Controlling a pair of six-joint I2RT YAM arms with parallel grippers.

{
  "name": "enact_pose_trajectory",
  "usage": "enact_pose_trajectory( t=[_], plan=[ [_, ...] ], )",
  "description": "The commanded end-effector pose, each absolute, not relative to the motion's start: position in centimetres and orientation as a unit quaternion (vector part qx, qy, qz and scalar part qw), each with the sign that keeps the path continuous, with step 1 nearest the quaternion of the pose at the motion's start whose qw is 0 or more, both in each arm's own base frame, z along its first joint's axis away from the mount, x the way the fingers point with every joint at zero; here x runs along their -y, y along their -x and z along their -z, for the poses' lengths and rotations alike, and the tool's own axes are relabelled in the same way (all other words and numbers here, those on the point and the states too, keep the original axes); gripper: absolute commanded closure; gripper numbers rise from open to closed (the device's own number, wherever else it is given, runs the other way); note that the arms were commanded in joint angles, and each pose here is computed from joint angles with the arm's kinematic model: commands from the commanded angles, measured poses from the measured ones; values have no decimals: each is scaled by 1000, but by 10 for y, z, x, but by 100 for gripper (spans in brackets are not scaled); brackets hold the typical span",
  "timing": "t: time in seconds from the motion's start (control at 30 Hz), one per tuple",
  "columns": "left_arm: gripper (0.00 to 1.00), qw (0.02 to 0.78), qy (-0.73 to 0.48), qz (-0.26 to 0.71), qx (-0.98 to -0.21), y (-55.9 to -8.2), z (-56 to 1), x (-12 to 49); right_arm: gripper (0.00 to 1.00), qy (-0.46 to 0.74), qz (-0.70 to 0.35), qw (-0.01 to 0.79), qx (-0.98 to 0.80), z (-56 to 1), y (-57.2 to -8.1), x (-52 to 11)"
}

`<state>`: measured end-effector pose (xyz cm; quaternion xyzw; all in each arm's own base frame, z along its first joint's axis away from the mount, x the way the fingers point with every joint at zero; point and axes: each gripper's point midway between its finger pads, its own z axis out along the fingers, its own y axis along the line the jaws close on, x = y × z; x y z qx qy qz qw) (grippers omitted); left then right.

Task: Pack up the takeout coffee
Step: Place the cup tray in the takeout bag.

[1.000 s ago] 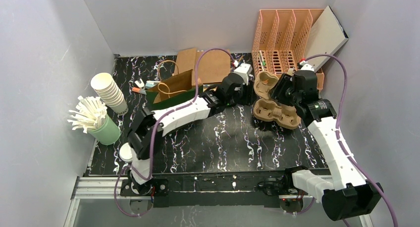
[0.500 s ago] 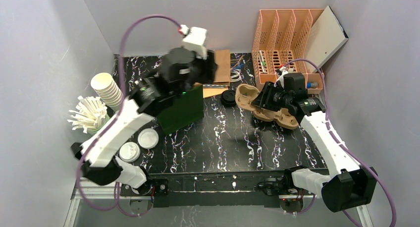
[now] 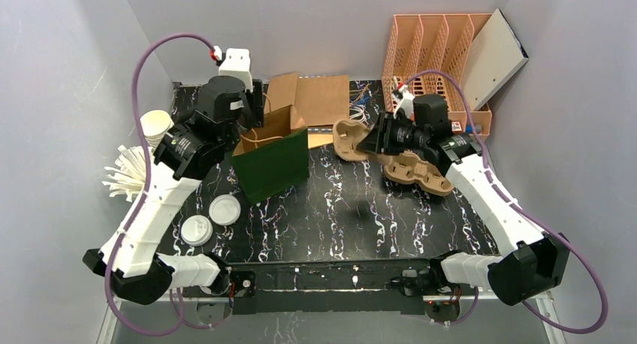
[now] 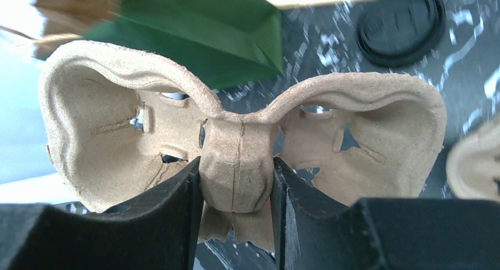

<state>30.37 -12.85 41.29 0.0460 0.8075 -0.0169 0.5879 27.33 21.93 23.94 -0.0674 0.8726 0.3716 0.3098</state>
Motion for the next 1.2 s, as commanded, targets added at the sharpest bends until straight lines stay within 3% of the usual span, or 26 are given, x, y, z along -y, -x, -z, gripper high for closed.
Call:
enact_pose_trajectory(
  t=[0.0,0.5,0.67,1.0,1.17],
  plan=[
    [53,541,-24,6,-840,-308,-371,111,52,130,-444,397,-793,-330,-283,-243],
    [40,491,85,-20,-867,-281,-333,62,56,175,-560,447,-675,-419,-292,-279],
    [29,499,131,-9,-857,-282,-336,56,56,183,-569,445,-666,-425,-296,-286],
    [31,494,169,-1,-853,-286,-317,52,57,214,-607,434,-630,-447,-292,-311],
    [27,529,191,38,-826,-296,-344,53,57,215,-609,436,-626,-450,-294,-318]
  ],
)
